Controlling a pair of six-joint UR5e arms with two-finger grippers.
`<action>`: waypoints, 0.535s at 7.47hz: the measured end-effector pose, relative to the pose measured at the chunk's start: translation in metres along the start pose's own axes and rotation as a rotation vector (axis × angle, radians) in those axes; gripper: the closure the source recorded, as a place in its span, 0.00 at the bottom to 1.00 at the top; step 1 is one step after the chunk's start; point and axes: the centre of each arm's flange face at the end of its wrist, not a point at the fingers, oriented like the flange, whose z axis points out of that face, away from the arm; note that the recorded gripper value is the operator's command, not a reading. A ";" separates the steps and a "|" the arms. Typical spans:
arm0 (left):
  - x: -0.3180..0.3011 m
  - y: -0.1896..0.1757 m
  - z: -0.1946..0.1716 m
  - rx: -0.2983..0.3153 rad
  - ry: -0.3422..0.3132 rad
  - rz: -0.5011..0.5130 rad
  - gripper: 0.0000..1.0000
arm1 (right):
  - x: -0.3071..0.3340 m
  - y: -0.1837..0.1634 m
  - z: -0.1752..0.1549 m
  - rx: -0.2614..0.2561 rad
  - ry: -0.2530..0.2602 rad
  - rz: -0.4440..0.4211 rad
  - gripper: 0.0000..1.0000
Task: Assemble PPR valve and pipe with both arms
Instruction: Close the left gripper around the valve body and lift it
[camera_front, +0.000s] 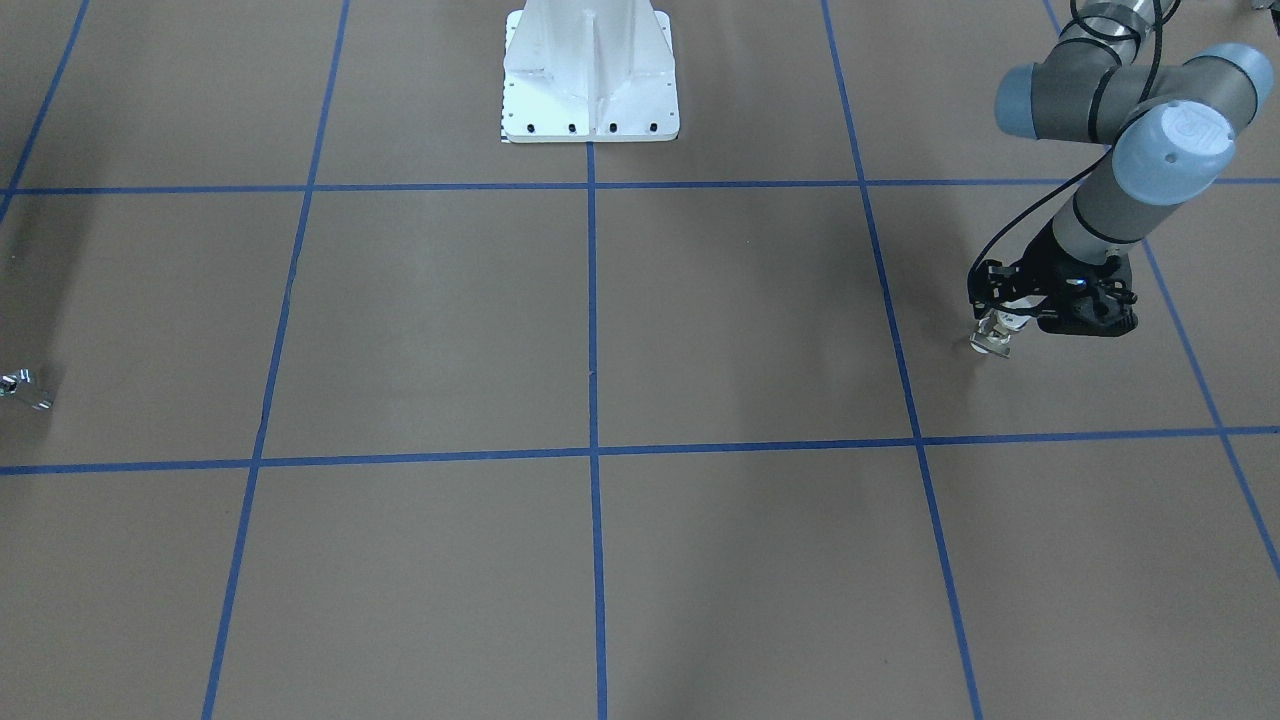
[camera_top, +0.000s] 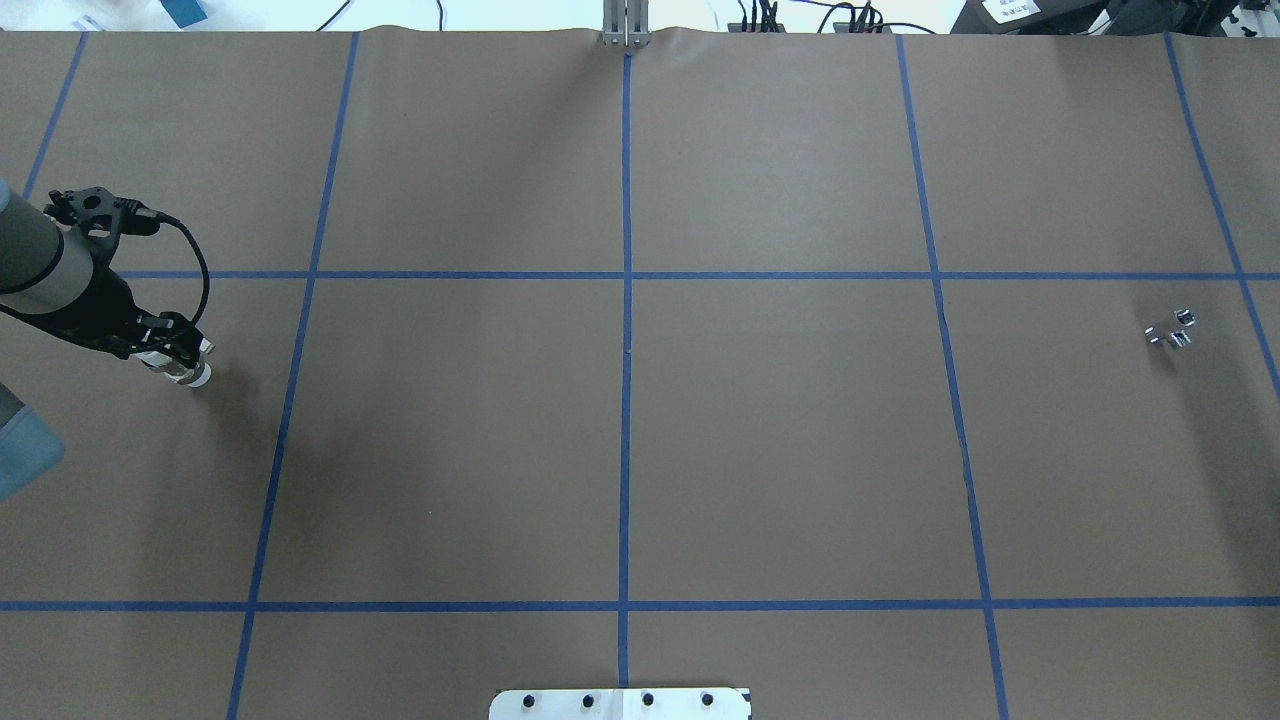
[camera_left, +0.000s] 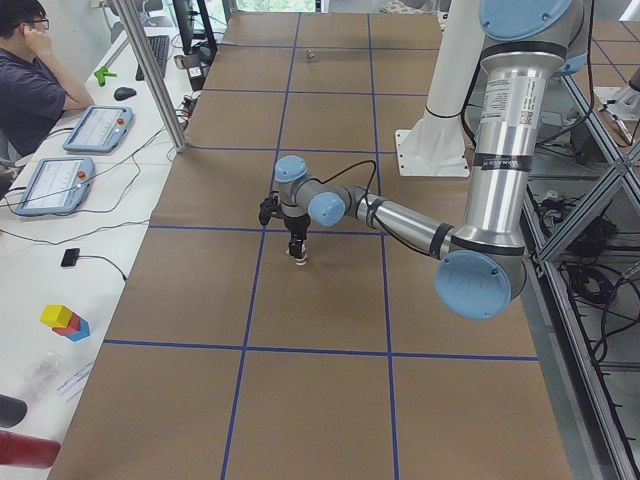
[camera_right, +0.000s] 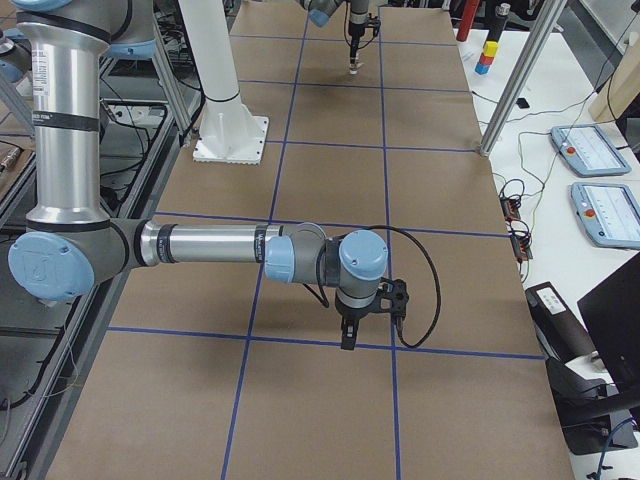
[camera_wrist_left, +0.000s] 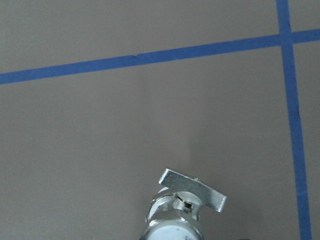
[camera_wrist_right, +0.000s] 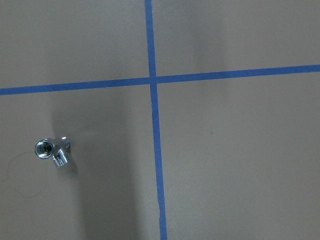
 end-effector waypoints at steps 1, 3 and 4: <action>-0.001 0.000 0.002 -0.003 -0.002 -0.002 0.28 | 0.000 0.000 0.000 0.000 0.000 0.000 0.01; -0.002 0.000 0.003 -0.005 0.000 -0.003 0.39 | 0.001 0.000 0.001 -0.001 0.000 0.001 0.01; -0.002 0.000 0.003 -0.006 0.002 -0.004 0.40 | 0.001 0.000 0.001 -0.002 0.000 0.001 0.01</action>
